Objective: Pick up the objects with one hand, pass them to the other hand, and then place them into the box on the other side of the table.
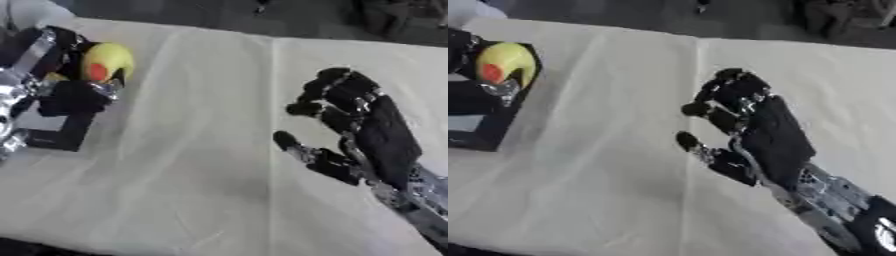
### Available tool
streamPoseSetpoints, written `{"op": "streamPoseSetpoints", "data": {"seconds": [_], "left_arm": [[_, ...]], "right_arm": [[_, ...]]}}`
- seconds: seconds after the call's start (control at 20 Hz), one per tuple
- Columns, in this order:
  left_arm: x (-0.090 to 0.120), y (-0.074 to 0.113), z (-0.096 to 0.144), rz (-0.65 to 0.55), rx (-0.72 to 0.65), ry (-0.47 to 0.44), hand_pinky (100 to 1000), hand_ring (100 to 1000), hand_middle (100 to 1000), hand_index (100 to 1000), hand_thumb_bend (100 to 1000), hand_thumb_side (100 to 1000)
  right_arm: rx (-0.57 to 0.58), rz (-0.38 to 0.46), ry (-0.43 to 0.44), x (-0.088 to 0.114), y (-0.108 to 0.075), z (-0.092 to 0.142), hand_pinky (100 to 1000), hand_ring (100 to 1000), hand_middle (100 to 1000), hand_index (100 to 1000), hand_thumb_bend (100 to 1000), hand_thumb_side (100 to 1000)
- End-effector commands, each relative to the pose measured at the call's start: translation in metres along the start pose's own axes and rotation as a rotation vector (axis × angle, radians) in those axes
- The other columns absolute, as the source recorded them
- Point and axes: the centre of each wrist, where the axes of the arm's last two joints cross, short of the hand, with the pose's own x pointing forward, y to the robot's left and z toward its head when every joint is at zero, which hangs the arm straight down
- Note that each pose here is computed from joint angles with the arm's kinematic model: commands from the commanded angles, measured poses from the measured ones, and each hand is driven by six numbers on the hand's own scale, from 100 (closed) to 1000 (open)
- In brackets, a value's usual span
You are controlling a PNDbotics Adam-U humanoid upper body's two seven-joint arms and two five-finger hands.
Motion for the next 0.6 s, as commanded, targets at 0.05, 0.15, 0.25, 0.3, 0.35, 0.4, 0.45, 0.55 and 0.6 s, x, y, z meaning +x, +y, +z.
{"op": "streamPoseSetpoints", "data": {"seconds": [0.05,0.15,0.25,0.3,0.35,0.4,0.45,0.55,0.6], "left_arm": [[-0.016,0.028,-0.009,-0.04,0.182,0.098,697,362,283,364,100,100],[-0.03,0.032,-0.017,-0.04,0.222,0.133,705,376,291,373,100,100],[-0.045,0.033,-0.025,-0.04,0.244,0.169,710,392,316,403,100,128],[-0.053,0.033,-0.03,-0.041,0.251,0.183,713,399,323,412,100,146],[-0.06,0.032,-0.034,-0.045,0.26,0.195,715,405,331,420,100,163],[-0.067,0.033,-0.038,-0.05,0.27,0.209,717,410,336,427,100,176],[-0.074,0.033,-0.042,-0.054,0.277,0.221,720,416,343,436,100,181],[-0.086,0.032,-0.048,-0.062,0.279,0.247,735,454,385,485,100,167],[-0.092,0.033,-0.051,-0.071,0.28,0.261,738,465,396,498,100,156]], "right_arm": [[-0.049,0.075,0.039,-0.017,-0.016,-0.003,663,601,524,621,484,114],[-0.066,0.106,0.086,-0.024,-0.021,-0.001,663,606,528,627,336,100],[-0.076,0.132,0.13,-0.031,-0.026,0.0,666,614,537,636,463,121],[-0.083,0.142,0.151,-0.034,-0.029,-0.001,665,615,538,637,458,124],[-0.091,0.151,0.171,-0.037,-0.031,-0.002,663,614,537,637,454,125],[-0.101,0.157,0.188,-0.04,-0.033,-0.002,661,614,536,636,451,127],[-0.11,0.162,0.202,-0.042,-0.035,-0.002,661,613,536,636,449,129],[-0.133,0.174,0.227,-0.045,-0.037,-0.002,658,613,536,636,447,131],[-0.145,0.18,0.238,-0.047,-0.039,-0.002,657,612,535,636,446,132]]}}
